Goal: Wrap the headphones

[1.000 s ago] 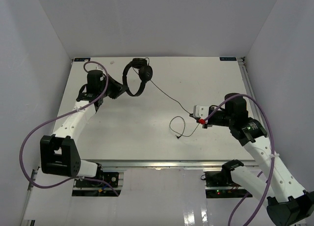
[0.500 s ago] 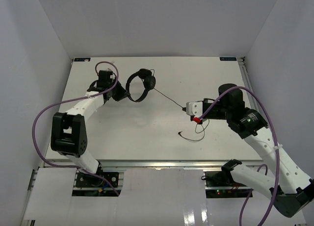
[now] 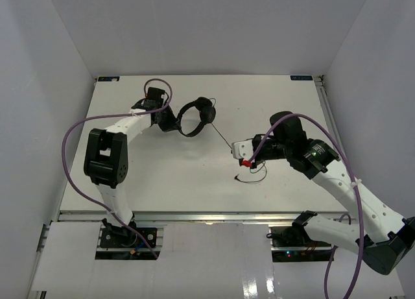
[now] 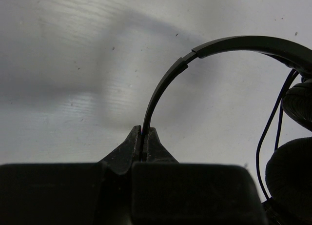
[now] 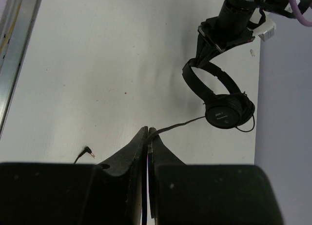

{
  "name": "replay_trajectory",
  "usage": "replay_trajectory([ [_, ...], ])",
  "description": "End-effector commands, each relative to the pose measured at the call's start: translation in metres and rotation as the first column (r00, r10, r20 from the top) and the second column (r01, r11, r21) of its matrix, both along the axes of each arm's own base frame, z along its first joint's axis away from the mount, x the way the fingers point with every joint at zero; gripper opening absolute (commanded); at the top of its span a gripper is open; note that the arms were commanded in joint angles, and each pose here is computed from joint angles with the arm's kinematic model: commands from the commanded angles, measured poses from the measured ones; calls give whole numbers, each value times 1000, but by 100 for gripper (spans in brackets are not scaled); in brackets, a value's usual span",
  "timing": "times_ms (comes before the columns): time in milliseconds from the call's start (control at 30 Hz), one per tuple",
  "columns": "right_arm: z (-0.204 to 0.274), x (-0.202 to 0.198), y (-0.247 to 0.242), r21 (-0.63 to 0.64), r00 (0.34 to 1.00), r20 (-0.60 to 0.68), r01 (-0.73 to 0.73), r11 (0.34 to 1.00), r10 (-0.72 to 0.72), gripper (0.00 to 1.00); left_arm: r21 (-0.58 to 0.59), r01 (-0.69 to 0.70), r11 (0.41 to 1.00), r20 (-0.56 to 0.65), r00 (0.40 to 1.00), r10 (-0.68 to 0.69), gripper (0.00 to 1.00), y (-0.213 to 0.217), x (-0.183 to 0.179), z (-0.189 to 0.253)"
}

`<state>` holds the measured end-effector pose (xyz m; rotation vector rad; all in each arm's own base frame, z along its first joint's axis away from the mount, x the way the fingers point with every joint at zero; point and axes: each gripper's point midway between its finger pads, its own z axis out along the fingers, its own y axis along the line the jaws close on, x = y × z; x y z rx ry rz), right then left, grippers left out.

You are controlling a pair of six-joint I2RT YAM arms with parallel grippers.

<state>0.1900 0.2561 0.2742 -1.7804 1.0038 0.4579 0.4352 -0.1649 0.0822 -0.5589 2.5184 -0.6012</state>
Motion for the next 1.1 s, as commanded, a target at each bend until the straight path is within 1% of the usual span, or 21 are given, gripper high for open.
replay_trajectory([
  [0,1,-13,12,2,997,17,-69,998,69,8,-16,-22,1000,54,998,23,0,-12,26,20],
  [133,-5,-14,20,-14,996,24,-82,997,82,8,10,17,1000,53,998,-17,0,-29,29,17],
  [300,8,-2,33,-5,995,74,-62,998,62,8,99,104,990,22,994,-107,0,-54,19,-2],
  [433,26,20,39,8,988,156,-4,1000,3,8,167,172,971,6,984,-176,0,-68,4,-12],
  [533,33,35,35,4,976,212,50,999,-50,8,199,206,958,-4,978,-209,0,-68,-8,-17],
  [667,31,56,25,-3,960,248,131,991,-126,8,222,258,940,18,963,-269,0,-66,-25,-8],
  [733,30,68,18,-6,948,271,176,984,-168,8,223,308,925,42,945,-325,0,-69,-34,-1],
  [867,38,94,5,25,915,307,269,963,-263,8,238,436,868,94,879,-467,0,-77,-55,15],
  [1000,59,119,-6,104,879,298,359,928,-373,8,247,524,815,126,817,-563,0,-79,-79,25],
  [1067,61,128,-8,113,872,283,383,917,-399,8,251,550,797,151,790,-594,0,-81,-87,31],
])
